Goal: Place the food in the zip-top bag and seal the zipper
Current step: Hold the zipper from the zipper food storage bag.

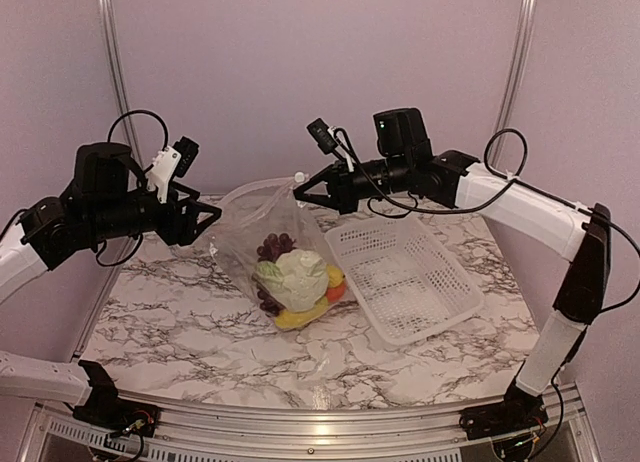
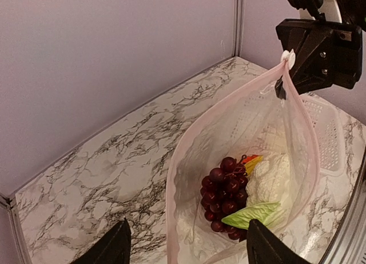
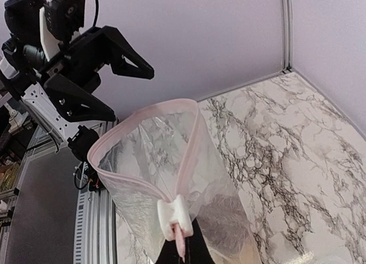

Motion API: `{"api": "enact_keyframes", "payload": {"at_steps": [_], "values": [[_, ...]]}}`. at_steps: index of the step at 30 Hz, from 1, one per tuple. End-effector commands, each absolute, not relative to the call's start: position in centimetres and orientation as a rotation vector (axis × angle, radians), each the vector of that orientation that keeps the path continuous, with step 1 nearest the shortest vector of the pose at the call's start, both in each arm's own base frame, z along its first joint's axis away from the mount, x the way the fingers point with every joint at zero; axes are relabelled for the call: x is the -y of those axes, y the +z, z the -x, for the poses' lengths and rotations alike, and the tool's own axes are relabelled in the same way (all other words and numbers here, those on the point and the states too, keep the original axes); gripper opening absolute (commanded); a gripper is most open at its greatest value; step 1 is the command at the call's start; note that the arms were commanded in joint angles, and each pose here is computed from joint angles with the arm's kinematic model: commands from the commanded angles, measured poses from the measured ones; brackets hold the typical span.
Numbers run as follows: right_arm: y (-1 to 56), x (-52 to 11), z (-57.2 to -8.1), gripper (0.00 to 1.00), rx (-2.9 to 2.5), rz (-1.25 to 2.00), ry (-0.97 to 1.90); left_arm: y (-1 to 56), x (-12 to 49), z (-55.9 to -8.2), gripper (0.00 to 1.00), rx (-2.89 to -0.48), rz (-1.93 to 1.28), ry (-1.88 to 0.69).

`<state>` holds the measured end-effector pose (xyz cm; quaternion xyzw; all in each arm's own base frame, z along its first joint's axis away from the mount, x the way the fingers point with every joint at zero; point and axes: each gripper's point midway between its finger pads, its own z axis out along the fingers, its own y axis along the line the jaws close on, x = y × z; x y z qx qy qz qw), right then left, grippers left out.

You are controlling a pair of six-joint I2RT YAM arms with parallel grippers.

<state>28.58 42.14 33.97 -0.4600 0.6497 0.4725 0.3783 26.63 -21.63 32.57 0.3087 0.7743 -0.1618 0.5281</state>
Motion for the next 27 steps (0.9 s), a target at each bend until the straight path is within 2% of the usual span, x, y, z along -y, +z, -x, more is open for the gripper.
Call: {"api": "enact_keyframes", "payload": {"at_steps": [1, 5, 12, 20, 27], "values": [[34.3, -42.7, -28.0, 0.00, -1.762, 1.232, 1.066, 40.3, 25.1, -26.0, 0.75, -1.624, -0.751, -0.622], [34.2, -42.8, -27.0, 0.00, -1.818, 1.260, 1.047, 42.6, 28.6, -26.1, 0.77, -1.588, -0.856, -0.726], [36.9, -42.2, -25.6, 0.00, -1.792, 1.271, 1.082, 41.6, 32.7, -26.3, 0.77, -1.563, -0.928, -0.811], [35.3, -41.2, -23.9, 0.00, -1.856, 1.344, 1.106, 37.9, 35.0, -25.8, 0.58, -1.619, -0.991, -0.925], [34.9, -40.8, -23.3, 0.00, -1.865, 1.372, 1.107, 36.9, 36.7, -25.0, 0.48, -1.599, -1.074, -0.989]]}}
